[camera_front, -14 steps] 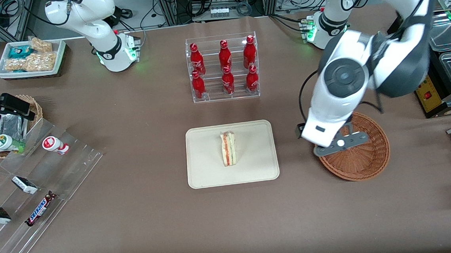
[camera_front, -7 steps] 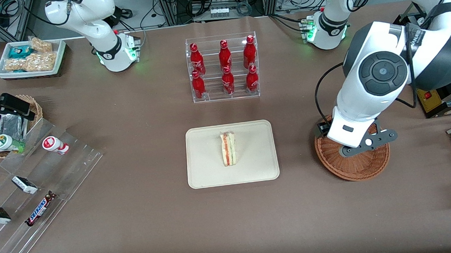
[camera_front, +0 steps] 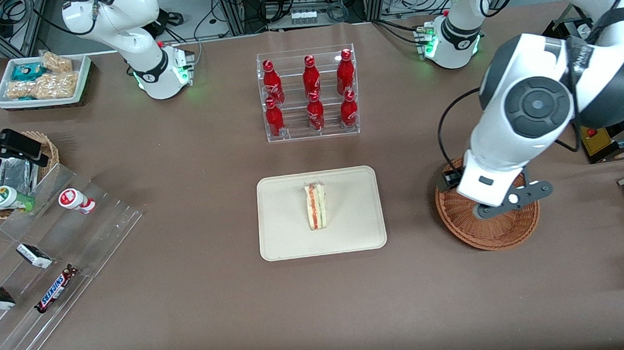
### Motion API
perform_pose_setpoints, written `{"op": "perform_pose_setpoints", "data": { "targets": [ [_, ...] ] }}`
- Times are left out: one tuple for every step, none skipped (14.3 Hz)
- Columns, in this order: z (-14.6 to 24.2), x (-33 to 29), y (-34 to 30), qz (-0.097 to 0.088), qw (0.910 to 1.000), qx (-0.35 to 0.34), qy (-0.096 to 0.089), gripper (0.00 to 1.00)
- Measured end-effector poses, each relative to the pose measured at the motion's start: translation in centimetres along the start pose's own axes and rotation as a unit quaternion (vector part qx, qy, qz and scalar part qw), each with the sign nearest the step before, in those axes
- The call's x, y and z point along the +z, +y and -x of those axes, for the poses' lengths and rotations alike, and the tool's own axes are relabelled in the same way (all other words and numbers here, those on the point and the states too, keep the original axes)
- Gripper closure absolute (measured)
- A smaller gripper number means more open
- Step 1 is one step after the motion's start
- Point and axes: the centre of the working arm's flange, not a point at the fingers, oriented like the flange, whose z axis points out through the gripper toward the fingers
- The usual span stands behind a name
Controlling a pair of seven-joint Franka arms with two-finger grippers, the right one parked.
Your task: Place sandwich from basket to tray
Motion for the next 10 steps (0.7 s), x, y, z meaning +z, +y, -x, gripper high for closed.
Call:
{"op": "perform_pose_setpoints", "data": {
  "targets": [
    [-0.7, 0.0, -1.1, 0.001, 0.9999, -0.01, -0.001, 0.0],
    [-1.3, 0.1, -2.0, 0.002, 0.9999, -0.017, -0.002, 0.0],
    [-1.6, 0.0, -2.6, 0.004, 0.9998, -0.021, -0.002, 0.0],
    [-1.7, 0.0, -2.7, 0.005, 0.9997, -0.022, -0.003, 0.0],
    [-1.4, -0.2, -2.7, 0.009, 0.9998, -0.018, -0.006, 0.0],
    [-0.9, -0.3, -2.8, 0.012, 0.9998, -0.009, -0.01, 0.0],
    [-0.6, -0.3, -3.5, 0.014, 0.9998, 0.0, -0.011, 0.0],
    [-0.4, -0.3, -4.8, 0.021, 0.9997, 0.008, -0.012, 0.0],
    [-0.3, -0.3, -6.6, 0.029, 0.9993, 0.017, -0.014, 0.0],
    [0.0, -0.7, -8.6, 0.036, 0.9989, 0.028, -0.016, 0.0]
  ]
}}
